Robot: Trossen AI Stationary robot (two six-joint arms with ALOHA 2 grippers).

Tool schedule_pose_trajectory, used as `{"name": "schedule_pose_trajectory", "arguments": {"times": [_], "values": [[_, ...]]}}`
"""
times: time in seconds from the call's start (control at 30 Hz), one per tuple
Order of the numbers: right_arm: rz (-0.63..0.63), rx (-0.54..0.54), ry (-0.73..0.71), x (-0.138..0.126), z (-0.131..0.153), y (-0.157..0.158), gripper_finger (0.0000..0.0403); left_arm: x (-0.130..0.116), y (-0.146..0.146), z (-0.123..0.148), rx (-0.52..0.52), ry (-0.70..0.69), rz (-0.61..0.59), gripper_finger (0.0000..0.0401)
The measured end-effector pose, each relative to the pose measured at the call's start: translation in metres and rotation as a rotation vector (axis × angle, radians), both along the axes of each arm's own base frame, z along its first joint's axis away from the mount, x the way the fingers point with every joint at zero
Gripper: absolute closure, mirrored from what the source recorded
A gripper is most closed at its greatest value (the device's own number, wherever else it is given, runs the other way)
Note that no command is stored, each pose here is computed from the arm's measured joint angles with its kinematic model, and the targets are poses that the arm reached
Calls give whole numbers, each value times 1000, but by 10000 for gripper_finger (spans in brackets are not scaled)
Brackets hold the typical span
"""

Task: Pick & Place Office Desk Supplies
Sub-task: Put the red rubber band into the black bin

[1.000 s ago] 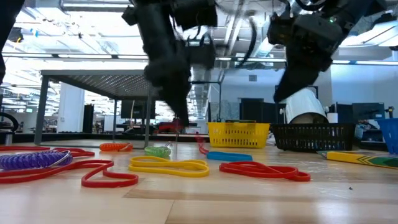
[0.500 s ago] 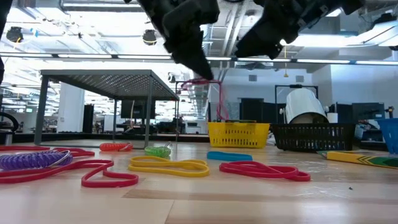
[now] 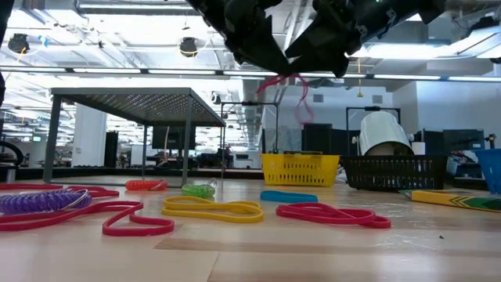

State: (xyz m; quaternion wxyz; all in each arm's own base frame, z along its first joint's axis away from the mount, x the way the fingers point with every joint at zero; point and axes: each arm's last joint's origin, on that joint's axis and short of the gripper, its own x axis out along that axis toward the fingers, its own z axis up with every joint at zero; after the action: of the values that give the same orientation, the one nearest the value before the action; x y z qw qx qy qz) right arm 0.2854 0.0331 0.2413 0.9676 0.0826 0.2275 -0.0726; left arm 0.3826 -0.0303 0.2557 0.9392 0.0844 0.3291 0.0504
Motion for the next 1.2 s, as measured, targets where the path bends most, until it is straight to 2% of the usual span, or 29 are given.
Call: {"name": "schedule_pose_trajectory", "arguments": {"times": [0.23,0.47,0.9,1.03,1.17,1.2], "values": [[21,7,33,-1,-3,1,240,0,1,0,5,-2,-1,401],[19,6,54,-2,-5,0,239,-1,2,1,13,1,8,401],[-14,-3,67,3,-11,-9,246,-9,1,19,9,-51,5,401],[-24,-7,101,7,-20,-11,287,-9,1,18,10,-39,3,401],[-10,-17,108,8,-21,-11,377,-10,1,17,11,-29,3,401],[2,-27,103,8,-21,-11,389,-10,1,17,11,-29,3,401]]}}
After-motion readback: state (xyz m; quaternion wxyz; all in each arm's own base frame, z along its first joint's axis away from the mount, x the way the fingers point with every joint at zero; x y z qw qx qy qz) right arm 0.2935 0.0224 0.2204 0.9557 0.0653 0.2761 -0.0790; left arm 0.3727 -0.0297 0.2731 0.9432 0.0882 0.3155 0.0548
